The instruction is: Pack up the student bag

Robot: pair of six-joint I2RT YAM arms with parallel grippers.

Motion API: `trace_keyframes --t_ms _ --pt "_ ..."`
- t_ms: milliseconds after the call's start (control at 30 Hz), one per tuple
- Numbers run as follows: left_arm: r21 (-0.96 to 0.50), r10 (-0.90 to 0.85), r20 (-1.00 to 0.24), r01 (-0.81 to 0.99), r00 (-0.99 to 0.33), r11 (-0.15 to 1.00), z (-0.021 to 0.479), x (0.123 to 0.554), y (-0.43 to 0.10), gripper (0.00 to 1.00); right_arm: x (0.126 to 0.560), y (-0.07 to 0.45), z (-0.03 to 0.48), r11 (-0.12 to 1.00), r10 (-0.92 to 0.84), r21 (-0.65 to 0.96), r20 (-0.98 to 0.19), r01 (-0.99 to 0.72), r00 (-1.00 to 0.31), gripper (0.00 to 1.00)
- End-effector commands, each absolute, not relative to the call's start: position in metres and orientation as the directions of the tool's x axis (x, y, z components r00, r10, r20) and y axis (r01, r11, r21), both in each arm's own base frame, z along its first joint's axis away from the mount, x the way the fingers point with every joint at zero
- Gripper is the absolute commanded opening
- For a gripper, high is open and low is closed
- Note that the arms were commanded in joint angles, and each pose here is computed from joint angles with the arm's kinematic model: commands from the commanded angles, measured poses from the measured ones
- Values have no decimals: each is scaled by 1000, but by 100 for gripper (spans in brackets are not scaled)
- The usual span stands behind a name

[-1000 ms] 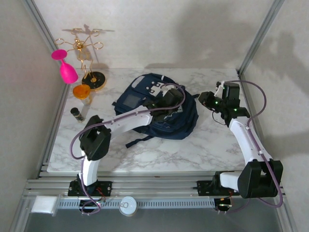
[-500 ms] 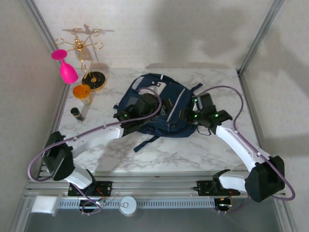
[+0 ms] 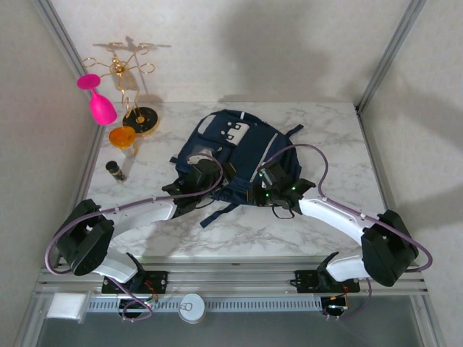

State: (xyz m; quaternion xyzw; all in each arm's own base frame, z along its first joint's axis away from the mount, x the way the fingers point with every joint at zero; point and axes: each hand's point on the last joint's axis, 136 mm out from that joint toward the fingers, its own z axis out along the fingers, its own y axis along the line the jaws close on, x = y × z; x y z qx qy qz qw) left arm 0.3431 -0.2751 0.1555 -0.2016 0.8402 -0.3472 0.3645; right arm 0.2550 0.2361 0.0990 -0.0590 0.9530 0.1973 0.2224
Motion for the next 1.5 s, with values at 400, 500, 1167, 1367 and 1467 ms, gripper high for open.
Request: trace_keyframes --t_ms 400,500,1167,1367,1467 --pt "-747 -607 -444 -102 -659 657 141 362 -287 40 282 253 85 909 -43 330 -531 -254 -846 39" --pt "-743 -605 -441 -109 -662 661 136 361 -287 40 285 263 91 887 -47 362 -548 -288 -835 39" --pt "-725 -611 -426 -152 -667 672 112 366 -281 39 271 273 112 837 -85 384 -612 -389 -786 25" --pt "-735 -630 -416 -165 -655 657 111 368 -276 39 283 264 98 878 -108 301 -632 -371 -768 28" --pt "-740 -628 -410 -162 -661 653 113 368 -278 39 289 265 90 894 -116 277 -616 -351 -779 29"
